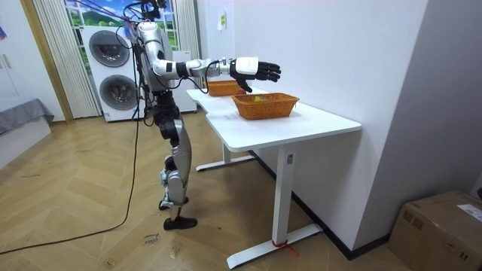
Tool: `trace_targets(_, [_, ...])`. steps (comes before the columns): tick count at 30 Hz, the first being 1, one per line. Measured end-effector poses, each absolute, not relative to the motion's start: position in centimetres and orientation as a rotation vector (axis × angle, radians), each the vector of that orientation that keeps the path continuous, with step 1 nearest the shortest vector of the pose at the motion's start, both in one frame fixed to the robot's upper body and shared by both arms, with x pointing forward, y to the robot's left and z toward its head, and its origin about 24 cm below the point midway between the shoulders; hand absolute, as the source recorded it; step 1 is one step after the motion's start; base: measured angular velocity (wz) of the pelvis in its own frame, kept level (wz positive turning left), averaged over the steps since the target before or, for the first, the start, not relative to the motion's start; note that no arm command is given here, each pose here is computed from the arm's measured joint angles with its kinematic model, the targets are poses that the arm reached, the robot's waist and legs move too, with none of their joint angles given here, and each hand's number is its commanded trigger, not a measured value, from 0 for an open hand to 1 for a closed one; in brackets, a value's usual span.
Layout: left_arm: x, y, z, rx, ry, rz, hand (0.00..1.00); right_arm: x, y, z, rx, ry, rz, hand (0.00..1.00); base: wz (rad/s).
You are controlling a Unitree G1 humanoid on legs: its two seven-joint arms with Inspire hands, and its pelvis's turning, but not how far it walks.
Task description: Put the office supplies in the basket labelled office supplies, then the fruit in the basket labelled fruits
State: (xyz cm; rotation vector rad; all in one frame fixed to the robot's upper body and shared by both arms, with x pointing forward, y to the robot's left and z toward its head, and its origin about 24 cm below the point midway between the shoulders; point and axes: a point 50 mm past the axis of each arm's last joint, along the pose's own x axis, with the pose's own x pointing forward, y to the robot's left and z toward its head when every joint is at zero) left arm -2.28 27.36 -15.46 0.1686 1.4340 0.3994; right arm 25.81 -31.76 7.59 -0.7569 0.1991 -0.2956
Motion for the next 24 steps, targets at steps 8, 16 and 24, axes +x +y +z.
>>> trace_targets(8, [-2.22,27.44,-15.45,0.168,1.433,0.401,0.0,25.8,-31.78,7.62,-0.758,0.196,-0.303,0.0,-0.01])
trace_targets(16, [-2.22,27.5,-15.42,0.171,1.432,0.401,0.0,25.8,-31.8,7.64,-0.757,0.195,-0.305,0.0,0.0])
trace_targets(24, [-2.26,27.53,-15.41,0.172,1.434,0.399,0.0,25.8,-31.79,7.64,-0.758,0.195,-0.305,0.0,0.0])
